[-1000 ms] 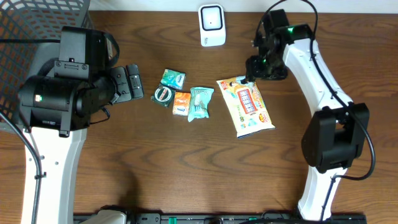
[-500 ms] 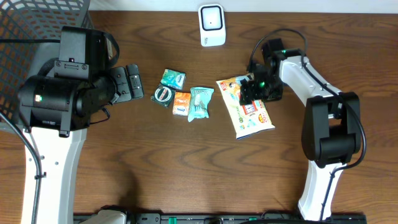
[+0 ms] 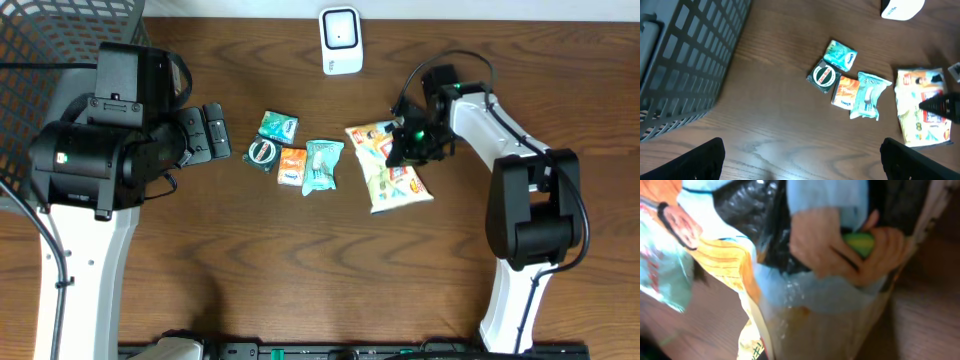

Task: Scan the item barcode
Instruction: 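Hold the bag's printed side under the scanner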

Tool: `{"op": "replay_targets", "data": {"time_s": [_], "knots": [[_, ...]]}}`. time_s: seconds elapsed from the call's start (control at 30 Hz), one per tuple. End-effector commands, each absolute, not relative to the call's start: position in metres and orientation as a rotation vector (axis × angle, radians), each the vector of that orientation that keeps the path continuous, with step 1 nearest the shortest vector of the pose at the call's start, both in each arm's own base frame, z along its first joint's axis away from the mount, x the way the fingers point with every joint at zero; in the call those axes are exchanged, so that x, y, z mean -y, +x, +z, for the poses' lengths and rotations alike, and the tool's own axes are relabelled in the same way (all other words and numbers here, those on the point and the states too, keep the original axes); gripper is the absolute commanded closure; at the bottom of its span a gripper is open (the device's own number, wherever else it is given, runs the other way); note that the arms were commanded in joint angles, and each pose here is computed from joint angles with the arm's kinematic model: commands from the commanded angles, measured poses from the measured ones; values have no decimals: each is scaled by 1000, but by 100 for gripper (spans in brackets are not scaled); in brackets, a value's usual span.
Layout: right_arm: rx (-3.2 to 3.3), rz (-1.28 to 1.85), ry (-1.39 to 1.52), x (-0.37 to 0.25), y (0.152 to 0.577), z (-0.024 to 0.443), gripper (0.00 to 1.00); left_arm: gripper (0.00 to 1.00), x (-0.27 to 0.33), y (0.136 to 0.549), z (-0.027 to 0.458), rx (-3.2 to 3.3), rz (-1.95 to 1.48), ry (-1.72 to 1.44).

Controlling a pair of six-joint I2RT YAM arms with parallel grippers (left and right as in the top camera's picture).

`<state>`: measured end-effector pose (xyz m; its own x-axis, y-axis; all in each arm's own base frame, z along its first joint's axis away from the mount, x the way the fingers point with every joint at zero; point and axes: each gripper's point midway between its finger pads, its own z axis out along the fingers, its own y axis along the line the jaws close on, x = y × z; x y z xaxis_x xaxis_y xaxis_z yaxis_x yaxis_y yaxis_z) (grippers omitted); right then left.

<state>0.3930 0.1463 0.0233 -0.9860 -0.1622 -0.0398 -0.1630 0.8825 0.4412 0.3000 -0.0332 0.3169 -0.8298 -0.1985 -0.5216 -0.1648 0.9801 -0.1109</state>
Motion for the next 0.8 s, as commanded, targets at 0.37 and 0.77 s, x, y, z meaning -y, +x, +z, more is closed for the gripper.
{"op": "replay_targets", "data": {"time_s": [0.37,0.77], "knots": [[-2279,816,-99,-217,566,186,99,2,33,298,315,-2576,-89,-264],[-1890,834,26,-224,632,227,99,2,33,298,315,-2576,-89,-264]]}}
